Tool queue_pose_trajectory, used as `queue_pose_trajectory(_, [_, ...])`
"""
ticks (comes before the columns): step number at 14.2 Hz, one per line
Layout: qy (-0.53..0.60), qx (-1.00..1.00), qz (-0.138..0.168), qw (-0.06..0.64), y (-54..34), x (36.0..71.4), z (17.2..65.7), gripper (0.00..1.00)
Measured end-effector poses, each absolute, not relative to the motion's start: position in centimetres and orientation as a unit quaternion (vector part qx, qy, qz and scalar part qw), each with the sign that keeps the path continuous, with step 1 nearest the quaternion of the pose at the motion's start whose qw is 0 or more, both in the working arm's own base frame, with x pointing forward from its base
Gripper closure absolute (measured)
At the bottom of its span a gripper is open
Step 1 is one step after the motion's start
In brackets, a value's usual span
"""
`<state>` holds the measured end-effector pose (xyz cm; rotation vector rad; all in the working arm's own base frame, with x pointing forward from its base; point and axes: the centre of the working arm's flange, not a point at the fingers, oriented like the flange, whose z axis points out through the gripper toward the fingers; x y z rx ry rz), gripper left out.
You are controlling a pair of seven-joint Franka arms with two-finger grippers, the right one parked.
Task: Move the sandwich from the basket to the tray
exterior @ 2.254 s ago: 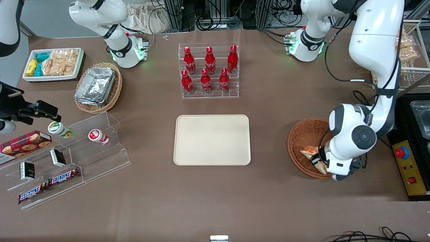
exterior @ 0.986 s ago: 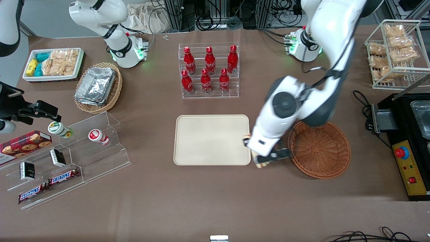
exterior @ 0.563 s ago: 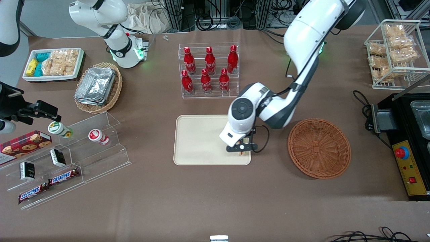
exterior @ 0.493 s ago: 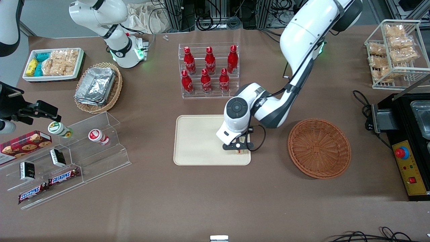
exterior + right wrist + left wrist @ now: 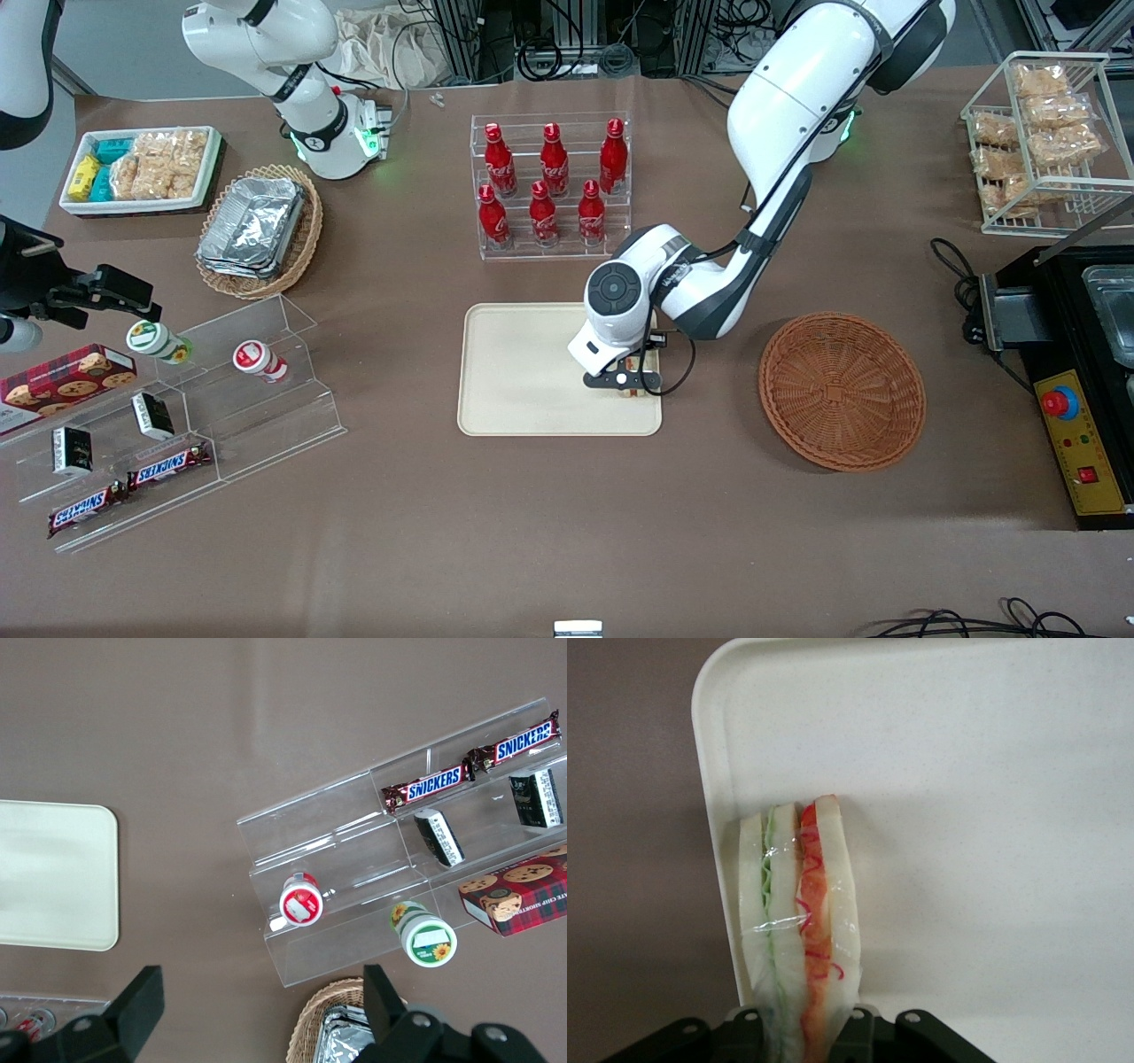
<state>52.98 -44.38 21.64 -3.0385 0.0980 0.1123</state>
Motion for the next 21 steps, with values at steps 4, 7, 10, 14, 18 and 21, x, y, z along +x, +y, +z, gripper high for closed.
queue_pose_trajectory(4, [0.024, -0.999, 0.019, 0.039, -44.3, 54.2, 23.7, 0.36])
queue_pose_trajectory(7, [0.012, -0.999, -0.008, 0.031, -43.8, 55.5, 27.9, 0.07])
queue_pose_trajectory(10, [-0.037, -0.997, -0.02, 0.059, -39.2, 57.9, 32.9, 0.0])
queue_pose_trajectory(14, [-0.102, -0.994, -0.027, 0.037, -29.5, 60.9, 41.0, 0.0])
queue_pose_trajectory(18, [-0.118, -0.991, -0.051, 0.03, -21.5, 58.1, 48.2, 0.0])
queue_pose_trajectory(21, [-0.103, -0.993, -0.045, 0.024, -15.7, 55.7, 51.7, 0.0])
